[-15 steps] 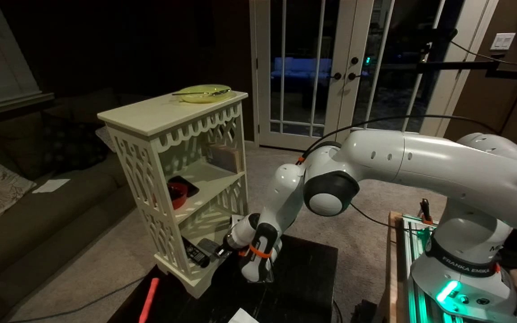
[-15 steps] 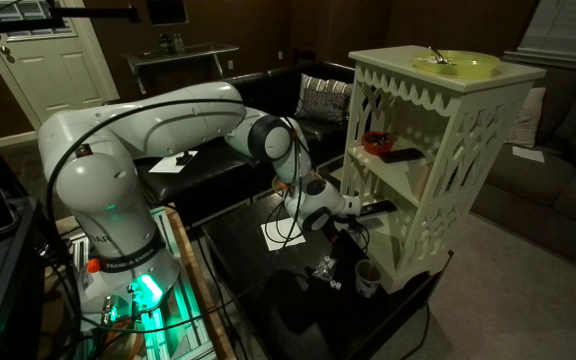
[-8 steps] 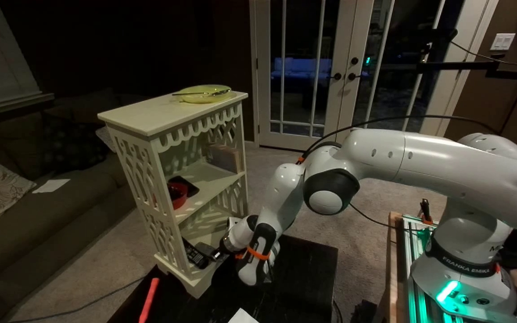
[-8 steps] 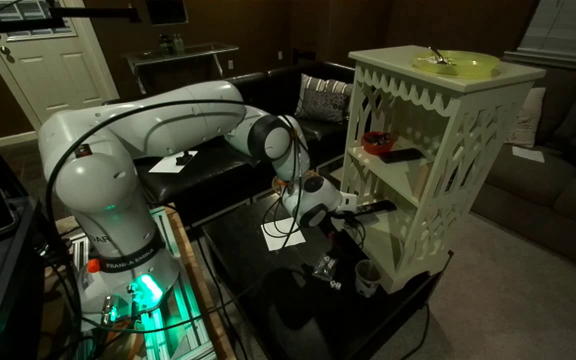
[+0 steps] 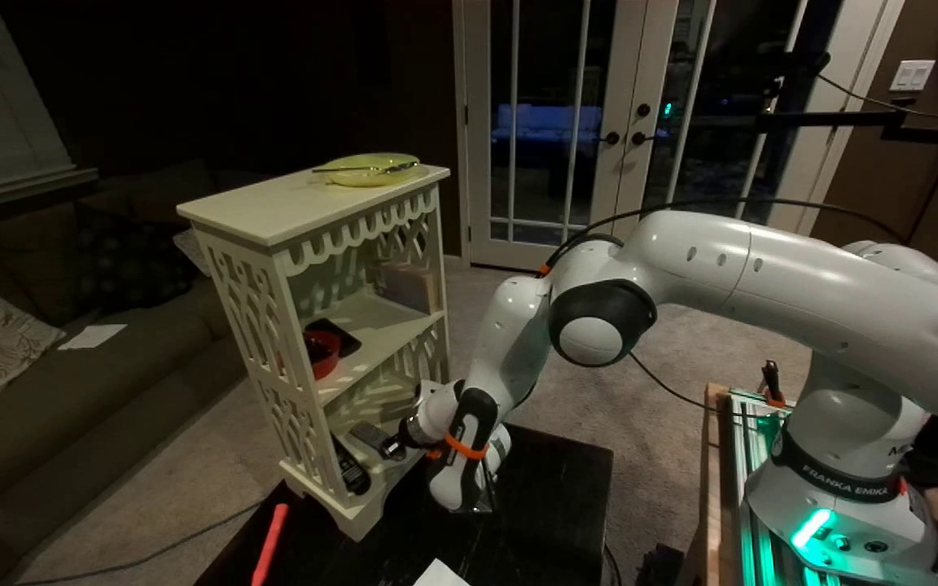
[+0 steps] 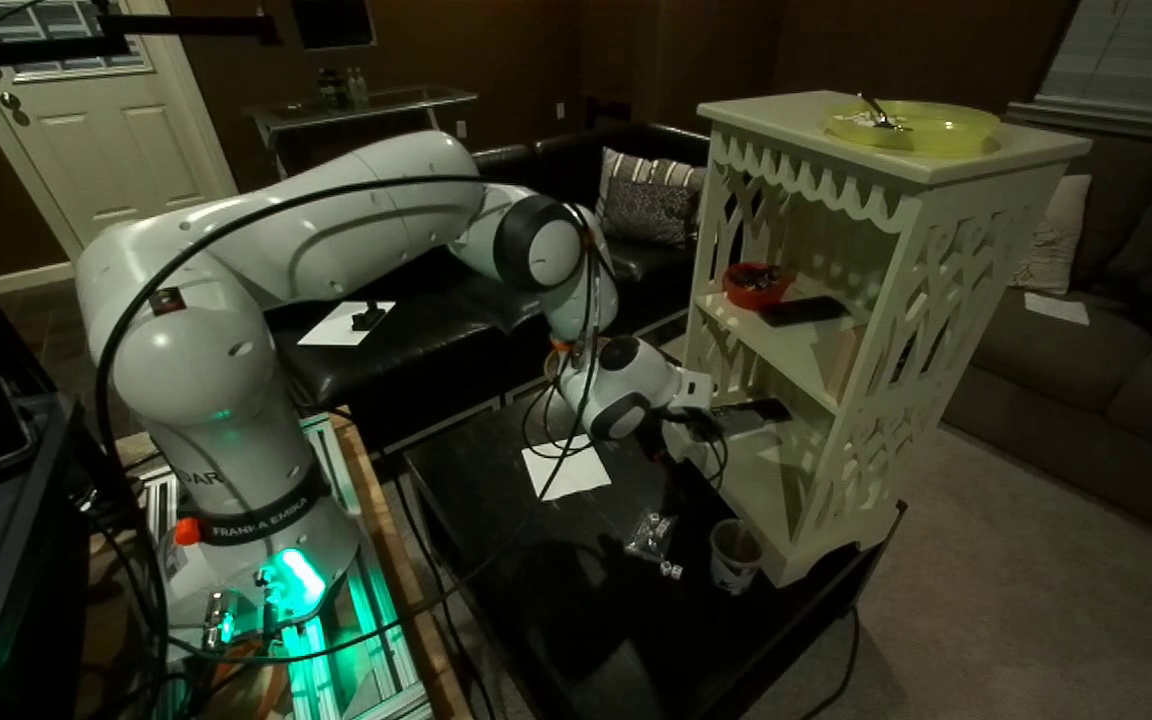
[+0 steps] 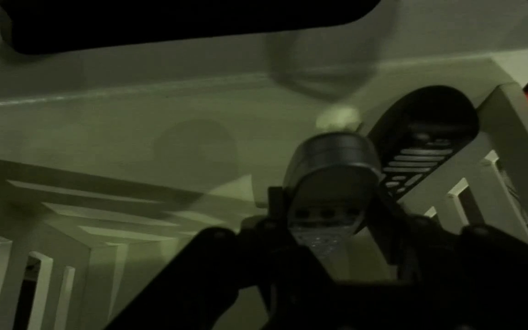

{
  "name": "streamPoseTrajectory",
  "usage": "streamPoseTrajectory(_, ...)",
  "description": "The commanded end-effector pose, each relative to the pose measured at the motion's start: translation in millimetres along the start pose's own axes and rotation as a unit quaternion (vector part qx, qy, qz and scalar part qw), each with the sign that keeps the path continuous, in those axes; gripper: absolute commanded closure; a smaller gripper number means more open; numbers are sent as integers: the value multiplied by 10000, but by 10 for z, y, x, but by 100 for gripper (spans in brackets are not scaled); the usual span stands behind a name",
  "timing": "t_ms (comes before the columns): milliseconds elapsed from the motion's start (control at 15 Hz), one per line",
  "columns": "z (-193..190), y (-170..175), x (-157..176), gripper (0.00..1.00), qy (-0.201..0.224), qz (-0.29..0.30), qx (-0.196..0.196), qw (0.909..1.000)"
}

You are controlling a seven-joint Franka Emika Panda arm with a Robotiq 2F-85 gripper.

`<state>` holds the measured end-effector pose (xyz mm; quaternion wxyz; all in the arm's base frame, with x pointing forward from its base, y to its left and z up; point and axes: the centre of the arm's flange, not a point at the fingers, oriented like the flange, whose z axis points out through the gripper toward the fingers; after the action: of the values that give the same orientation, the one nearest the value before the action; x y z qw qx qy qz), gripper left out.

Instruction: Put the grey remote control on top of the shelf.

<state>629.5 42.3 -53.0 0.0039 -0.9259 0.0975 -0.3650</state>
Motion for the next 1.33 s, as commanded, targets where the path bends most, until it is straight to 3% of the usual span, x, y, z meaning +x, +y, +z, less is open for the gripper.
streamPoseTrajectory(0,-478,21,-67,77,-208,20,-196,9996)
streamPoseTrajectory(533,-1476,-132,-411,77,-920,126,107,9956)
streamPoseTrajectory(867,-2106,-273,-543,77,-1529,104,425,9873)
streamPoseTrajectory(1267,-3016,-289,-351,77,-1159,109,349,9926)
